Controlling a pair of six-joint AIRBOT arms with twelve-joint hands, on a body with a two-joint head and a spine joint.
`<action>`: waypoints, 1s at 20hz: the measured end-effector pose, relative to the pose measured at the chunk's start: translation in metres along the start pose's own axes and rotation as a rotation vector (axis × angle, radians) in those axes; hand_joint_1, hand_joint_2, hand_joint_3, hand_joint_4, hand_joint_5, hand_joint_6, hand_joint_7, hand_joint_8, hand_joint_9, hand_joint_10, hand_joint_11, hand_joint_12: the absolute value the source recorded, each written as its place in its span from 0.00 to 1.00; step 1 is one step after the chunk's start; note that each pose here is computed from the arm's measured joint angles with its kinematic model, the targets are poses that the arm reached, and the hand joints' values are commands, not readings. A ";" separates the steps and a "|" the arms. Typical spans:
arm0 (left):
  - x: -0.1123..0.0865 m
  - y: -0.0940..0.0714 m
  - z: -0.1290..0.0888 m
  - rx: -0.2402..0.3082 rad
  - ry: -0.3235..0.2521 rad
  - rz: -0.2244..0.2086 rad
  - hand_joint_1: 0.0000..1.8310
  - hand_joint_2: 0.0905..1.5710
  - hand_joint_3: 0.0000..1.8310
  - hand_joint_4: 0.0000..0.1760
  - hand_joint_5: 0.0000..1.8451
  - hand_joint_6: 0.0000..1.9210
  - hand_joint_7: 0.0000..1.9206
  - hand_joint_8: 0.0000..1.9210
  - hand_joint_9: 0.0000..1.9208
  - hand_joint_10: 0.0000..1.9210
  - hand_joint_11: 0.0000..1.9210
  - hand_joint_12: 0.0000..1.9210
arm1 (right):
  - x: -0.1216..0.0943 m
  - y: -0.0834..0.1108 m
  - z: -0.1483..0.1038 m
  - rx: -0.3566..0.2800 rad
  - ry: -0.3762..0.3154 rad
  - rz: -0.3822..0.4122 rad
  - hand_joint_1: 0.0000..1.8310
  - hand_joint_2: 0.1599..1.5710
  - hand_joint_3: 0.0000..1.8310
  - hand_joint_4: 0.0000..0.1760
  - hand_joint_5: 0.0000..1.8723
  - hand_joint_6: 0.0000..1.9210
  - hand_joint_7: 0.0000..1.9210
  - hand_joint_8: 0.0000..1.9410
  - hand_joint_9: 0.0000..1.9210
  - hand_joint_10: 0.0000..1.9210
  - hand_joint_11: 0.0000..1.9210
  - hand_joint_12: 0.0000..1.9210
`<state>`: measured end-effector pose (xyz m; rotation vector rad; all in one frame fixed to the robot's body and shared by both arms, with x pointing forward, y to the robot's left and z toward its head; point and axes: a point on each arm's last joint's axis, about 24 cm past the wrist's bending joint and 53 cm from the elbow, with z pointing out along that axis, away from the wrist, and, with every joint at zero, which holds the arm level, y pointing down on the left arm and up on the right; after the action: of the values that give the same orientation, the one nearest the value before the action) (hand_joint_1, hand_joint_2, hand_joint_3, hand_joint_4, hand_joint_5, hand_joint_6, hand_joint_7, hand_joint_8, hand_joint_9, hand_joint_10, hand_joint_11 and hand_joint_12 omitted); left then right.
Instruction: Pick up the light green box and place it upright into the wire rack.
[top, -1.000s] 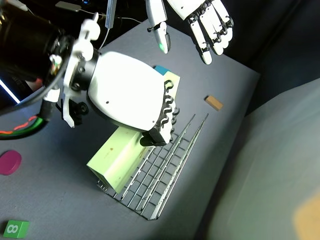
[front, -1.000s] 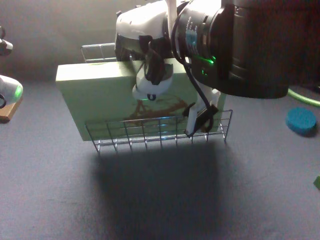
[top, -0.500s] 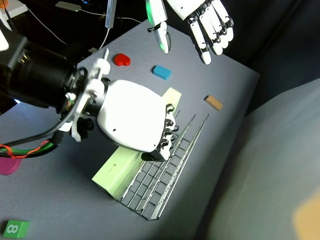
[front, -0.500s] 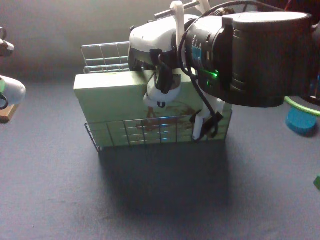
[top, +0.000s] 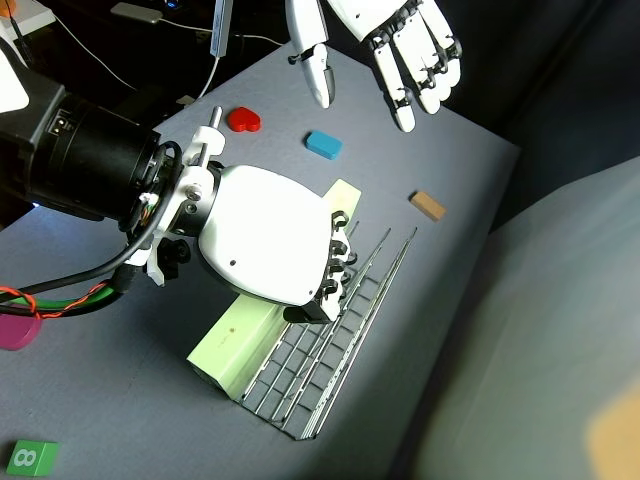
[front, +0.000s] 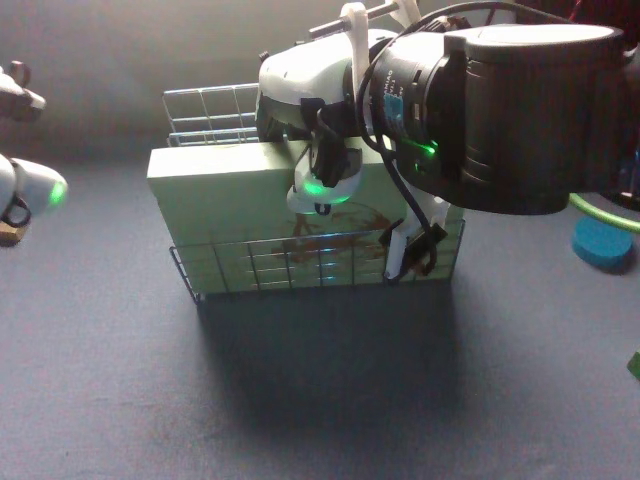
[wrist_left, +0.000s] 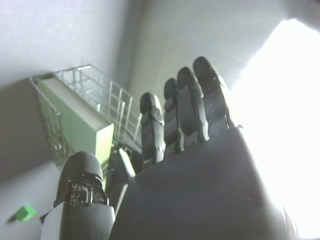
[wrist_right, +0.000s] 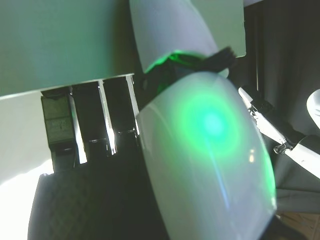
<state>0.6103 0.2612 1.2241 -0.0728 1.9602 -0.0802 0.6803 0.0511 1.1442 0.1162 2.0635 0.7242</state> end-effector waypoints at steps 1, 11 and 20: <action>0.001 -0.003 -0.001 0.007 0.001 0.001 0.00 0.80 0.00 0.47 0.14 0.00 0.10 0.00 0.09 0.00 0.00 0.20 | 0.000 0.000 0.000 -0.001 0.000 0.000 0.74 0.72 0.00 0.00 0.39 0.61 0.46 0.57 0.44 0.76 0.38 0.73; 0.010 -0.031 -0.004 0.055 0.023 -0.002 0.00 0.78 0.00 0.47 0.13 0.00 0.09 0.00 0.09 0.00 0.00 0.21 | 0.002 0.000 -0.006 -0.005 0.007 -0.007 0.38 0.56 0.00 0.10 0.14 0.00 0.16 0.00 0.14 0.00 0.00 0.48; 0.027 -0.070 -0.009 0.118 0.048 0.013 0.00 0.79 0.00 0.47 0.14 0.00 0.10 0.00 0.09 0.00 0.00 0.23 | -0.074 0.022 -0.075 -0.086 -0.122 -0.001 0.22 0.53 0.00 0.35 0.01 0.00 0.00 0.00 0.00 0.00 0.00 0.12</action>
<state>0.5930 0.1890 1.2095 0.0201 1.9990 -0.1905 0.6591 0.0099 1.2408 0.1079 1.9132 0.7854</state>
